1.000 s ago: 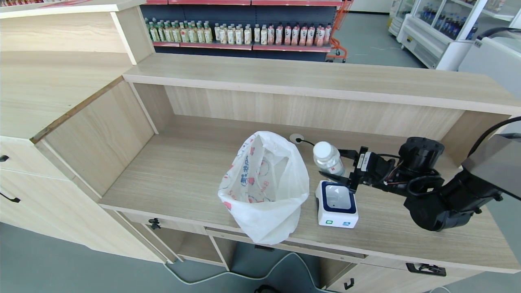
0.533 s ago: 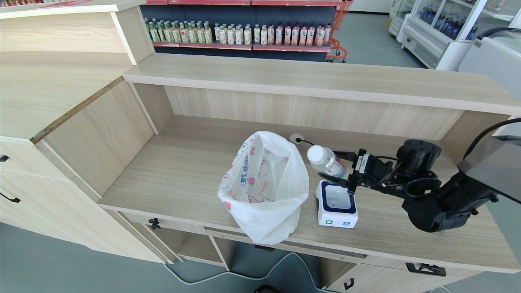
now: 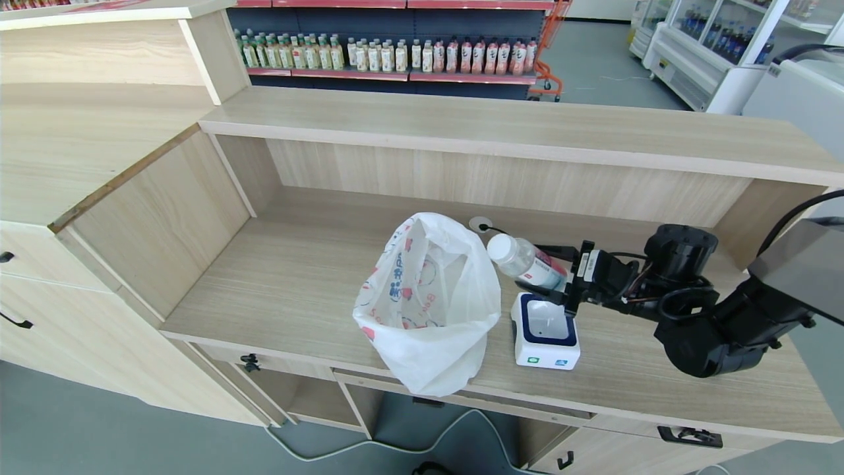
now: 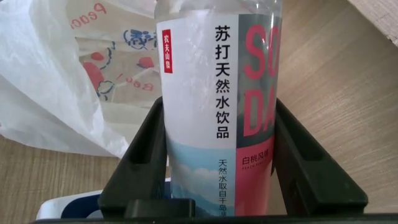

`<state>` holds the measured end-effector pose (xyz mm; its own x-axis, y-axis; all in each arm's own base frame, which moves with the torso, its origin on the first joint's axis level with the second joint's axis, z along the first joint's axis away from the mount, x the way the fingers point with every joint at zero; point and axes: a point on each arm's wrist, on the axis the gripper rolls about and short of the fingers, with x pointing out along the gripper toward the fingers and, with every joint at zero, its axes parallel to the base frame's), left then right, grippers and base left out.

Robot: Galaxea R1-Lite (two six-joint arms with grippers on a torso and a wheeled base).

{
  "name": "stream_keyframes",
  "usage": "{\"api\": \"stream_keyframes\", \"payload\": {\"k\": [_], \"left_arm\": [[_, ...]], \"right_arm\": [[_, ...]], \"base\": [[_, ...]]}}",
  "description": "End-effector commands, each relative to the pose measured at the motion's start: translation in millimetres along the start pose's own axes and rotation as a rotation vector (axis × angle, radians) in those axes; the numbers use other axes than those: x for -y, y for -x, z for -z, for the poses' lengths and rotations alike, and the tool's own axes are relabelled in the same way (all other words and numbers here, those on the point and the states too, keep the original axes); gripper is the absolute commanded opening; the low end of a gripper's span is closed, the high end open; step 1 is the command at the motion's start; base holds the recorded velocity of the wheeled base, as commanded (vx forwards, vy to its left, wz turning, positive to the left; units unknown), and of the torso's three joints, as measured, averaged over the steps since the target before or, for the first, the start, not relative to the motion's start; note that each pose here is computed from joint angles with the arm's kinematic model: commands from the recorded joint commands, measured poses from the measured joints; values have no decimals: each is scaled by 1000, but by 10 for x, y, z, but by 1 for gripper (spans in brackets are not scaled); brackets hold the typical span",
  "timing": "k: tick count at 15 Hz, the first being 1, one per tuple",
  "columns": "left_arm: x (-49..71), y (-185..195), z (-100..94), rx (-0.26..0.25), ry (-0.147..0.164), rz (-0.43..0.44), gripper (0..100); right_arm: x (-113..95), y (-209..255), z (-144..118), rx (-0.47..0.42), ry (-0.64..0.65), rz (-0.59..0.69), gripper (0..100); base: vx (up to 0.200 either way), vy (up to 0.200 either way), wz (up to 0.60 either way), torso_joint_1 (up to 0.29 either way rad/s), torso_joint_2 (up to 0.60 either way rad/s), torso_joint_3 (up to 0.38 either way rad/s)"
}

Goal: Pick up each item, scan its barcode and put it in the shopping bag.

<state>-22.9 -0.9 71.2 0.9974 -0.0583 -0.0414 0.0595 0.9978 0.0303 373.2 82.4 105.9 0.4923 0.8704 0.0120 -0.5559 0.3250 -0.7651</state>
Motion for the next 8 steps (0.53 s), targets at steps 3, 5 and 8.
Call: {"api": "stream_keyframes", "payload": {"k": [3, 5, 8], "left_arm": [[0, -1, 0, -1, 0, 0, 100], [0, -1, 0, -1, 0, 0, 100], [0, -1, 0, -1, 0, 0, 100]], "right_arm": [[14, -4, -44, 9, 28, 2, 0], [-1, 2, -40, 7, 28, -1, 0], [-8, 5, -39, 5, 30, -2, 0]], "base": [[0, 0, 0, 0, 0, 0], [0, 0, 0, 0, 0, 0], [0, 0, 0, 0, 0, 0]]}}
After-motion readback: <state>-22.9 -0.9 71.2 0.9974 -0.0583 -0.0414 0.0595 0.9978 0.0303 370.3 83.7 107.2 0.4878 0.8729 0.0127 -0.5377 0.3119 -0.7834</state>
